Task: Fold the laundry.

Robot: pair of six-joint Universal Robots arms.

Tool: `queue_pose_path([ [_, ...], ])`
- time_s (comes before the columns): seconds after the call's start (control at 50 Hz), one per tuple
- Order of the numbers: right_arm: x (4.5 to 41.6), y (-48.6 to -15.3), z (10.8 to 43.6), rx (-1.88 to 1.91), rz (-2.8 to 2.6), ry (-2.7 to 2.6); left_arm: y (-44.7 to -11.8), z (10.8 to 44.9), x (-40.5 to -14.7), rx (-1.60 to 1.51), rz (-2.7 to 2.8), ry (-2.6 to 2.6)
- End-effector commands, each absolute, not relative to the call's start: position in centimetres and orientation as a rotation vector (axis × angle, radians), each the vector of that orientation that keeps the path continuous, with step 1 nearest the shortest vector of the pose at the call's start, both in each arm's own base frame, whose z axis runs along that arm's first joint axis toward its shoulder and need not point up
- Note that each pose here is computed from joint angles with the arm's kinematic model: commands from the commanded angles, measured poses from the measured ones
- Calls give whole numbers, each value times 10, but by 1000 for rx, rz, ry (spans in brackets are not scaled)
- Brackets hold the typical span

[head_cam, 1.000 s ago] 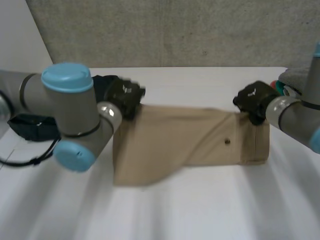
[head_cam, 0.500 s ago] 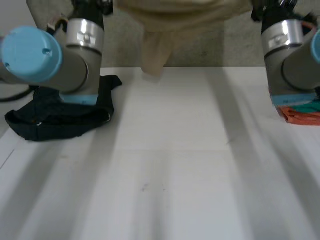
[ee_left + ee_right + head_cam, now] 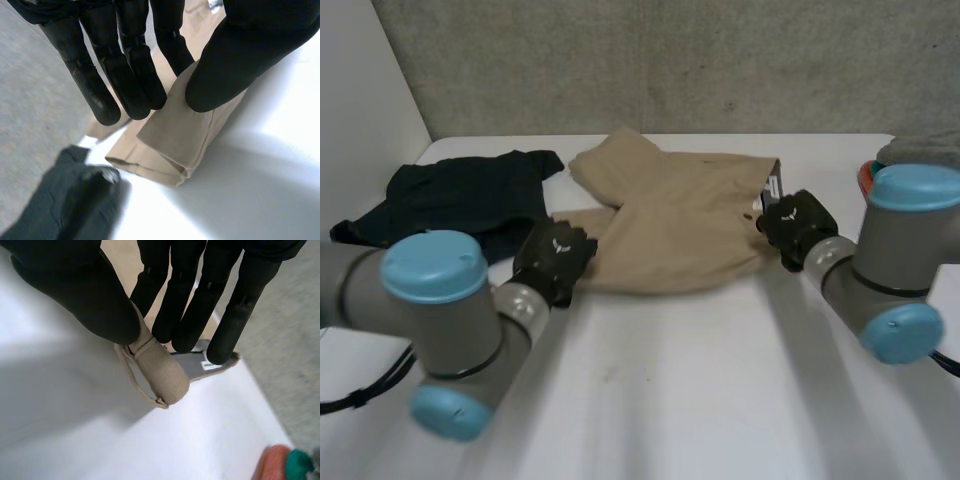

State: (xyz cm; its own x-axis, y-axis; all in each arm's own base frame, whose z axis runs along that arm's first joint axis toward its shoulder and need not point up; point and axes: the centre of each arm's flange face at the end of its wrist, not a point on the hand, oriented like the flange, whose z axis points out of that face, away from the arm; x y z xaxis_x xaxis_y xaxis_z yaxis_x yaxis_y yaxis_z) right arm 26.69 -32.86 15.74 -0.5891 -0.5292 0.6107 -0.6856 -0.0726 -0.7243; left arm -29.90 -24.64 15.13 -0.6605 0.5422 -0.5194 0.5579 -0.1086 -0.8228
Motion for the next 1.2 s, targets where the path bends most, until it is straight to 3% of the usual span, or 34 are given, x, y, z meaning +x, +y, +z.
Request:
queue_pose_path([
  [0.02,246,-267,171,1534,1429,-2202,-180,178,-267,1408,-1710,2228],
  [0.2,211,-185,171,1839,961,-2196,-88,174,-242,1777,-1160,2388],
  [0.3,199,-157,176,1880,879,-2235,-62,174,-242,1906,-1036,2375],
  [0.4,196,-152,181,1868,898,-2233,-68,181,-247,1900,-1089,2352],
  [0.56,207,-176,193,1797,1118,-2141,-132,198,-275,1694,-1431,2290],
  [0.76,231,-246,194,1519,1508,-2087,-228,213,-328,1389,-2060,1962],
  [0.92,250,-308,192,1288,1796,-1852,-296,182,-362,1281,-2246,1620],
  [1.04,271,-342,173,1231,1942,-1679,-338,157,-372,1212,-2262,1351],
  [1.2,285,-370,135,1206,1998,-1558,-357,126,-384,1196,-2275,1314],
])
